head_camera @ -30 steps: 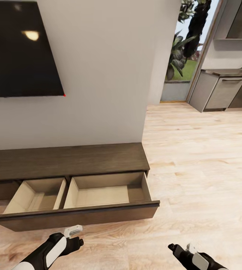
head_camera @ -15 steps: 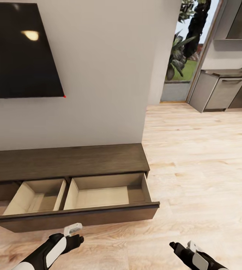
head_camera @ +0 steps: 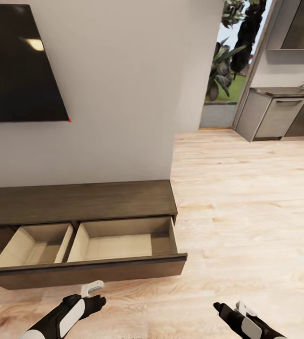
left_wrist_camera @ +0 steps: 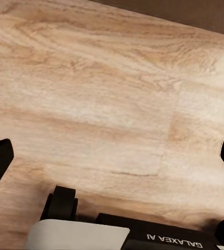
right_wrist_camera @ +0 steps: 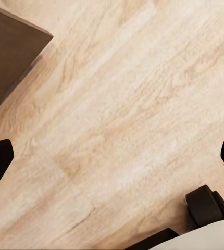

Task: Place each of the two pumpkins and all three candles from the living room inside a cabinet in the living room (use any cabinet), then make sure every cabinet is closed, and position the cauldron so it is next to a table in the living room.

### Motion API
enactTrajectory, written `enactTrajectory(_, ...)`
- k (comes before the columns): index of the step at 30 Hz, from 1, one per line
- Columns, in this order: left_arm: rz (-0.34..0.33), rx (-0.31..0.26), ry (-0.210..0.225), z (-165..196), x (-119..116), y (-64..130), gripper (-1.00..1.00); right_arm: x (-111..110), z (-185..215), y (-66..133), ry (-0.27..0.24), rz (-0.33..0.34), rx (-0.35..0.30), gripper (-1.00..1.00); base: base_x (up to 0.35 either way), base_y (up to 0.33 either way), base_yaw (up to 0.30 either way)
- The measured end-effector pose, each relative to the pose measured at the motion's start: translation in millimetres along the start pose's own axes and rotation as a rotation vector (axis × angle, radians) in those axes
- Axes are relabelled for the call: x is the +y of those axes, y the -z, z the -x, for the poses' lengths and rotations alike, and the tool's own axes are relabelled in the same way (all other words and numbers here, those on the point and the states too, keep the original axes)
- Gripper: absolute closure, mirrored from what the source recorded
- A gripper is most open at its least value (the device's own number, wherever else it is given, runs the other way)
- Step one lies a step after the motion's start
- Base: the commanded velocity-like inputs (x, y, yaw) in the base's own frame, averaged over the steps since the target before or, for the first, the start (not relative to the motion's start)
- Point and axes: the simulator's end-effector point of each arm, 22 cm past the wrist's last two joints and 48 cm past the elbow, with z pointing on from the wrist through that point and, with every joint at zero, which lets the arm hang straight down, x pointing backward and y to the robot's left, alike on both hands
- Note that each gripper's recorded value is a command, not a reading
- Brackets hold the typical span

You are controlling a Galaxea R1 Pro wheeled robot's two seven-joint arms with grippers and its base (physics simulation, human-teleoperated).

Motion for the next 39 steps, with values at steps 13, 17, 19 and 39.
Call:
enactTrajectory(13, 0.003, -0.017, 0.003, 3.7, 1.1, 0.1, -1.00, -0.2, -0.2, 0.0, 0.009, -0.001, 0.001, -1.00, -0.135, -0.114, 0.243)
enactTrajectory(17, 0.003, -0.023, 0.004, 5.2, 1.2, 0.2, -1.00, -0.6, -0.4, 0.1, 0.025, -0.003, 0.001, -1.00, -0.009, -0.008, 0.281)
enactTrajectory(19, 0.003, -0.025, 0.005, 5.4, 1.0, 0.2, -1.00, -0.7, -0.4, 0.1, 0.028, -0.003, 0.002, -1.00, -0.003, -0.021, 0.282)
enactTrajectory(39, 0.008, -0.018, -0.053, -0.9, -2.8, -0.7, -1.00, -0.7, 0.0, 0.1, 0.031, -0.004, 0.000, -1.00, 0.000, -0.162, 0.282)
